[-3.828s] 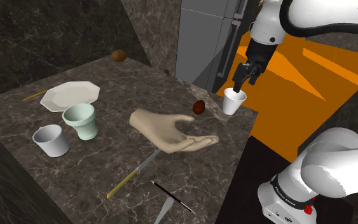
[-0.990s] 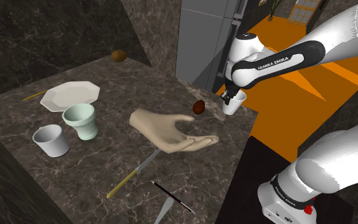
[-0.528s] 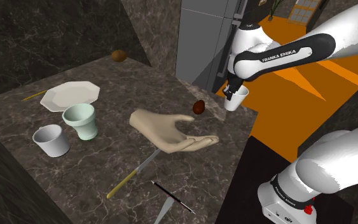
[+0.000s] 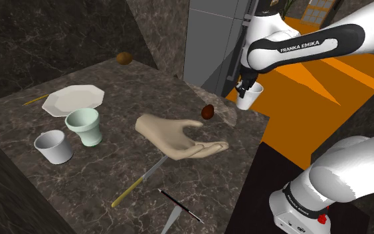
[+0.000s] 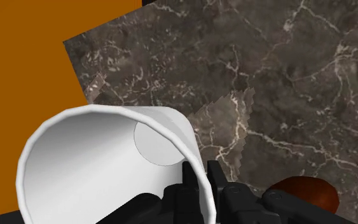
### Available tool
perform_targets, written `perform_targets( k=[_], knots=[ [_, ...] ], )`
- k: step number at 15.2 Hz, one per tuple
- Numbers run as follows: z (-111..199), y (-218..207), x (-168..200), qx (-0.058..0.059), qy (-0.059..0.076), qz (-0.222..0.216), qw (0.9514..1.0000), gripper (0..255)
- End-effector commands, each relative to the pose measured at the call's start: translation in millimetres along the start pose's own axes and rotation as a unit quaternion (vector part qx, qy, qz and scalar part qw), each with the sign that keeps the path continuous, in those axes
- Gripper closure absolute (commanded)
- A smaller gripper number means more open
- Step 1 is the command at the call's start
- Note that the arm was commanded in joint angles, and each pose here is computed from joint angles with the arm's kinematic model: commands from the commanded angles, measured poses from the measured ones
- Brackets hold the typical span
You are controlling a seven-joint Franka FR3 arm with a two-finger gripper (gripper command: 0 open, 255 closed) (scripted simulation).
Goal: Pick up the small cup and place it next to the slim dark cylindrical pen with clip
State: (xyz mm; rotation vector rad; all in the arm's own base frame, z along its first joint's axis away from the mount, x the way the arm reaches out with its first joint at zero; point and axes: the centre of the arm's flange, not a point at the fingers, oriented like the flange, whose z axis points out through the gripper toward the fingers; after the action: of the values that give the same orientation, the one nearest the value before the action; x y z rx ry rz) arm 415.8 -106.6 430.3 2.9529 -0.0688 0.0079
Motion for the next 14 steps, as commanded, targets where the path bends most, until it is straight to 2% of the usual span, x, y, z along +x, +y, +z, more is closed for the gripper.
perform_targets(
  k=[1,14],
  knots=[
    [-10.8,1.7,-0.4,0.0,0.0,0.0,1.0,255],
    [-78.3,14.5,0.2,0.0,0.0,0.0,1.0,255]
  ],
)
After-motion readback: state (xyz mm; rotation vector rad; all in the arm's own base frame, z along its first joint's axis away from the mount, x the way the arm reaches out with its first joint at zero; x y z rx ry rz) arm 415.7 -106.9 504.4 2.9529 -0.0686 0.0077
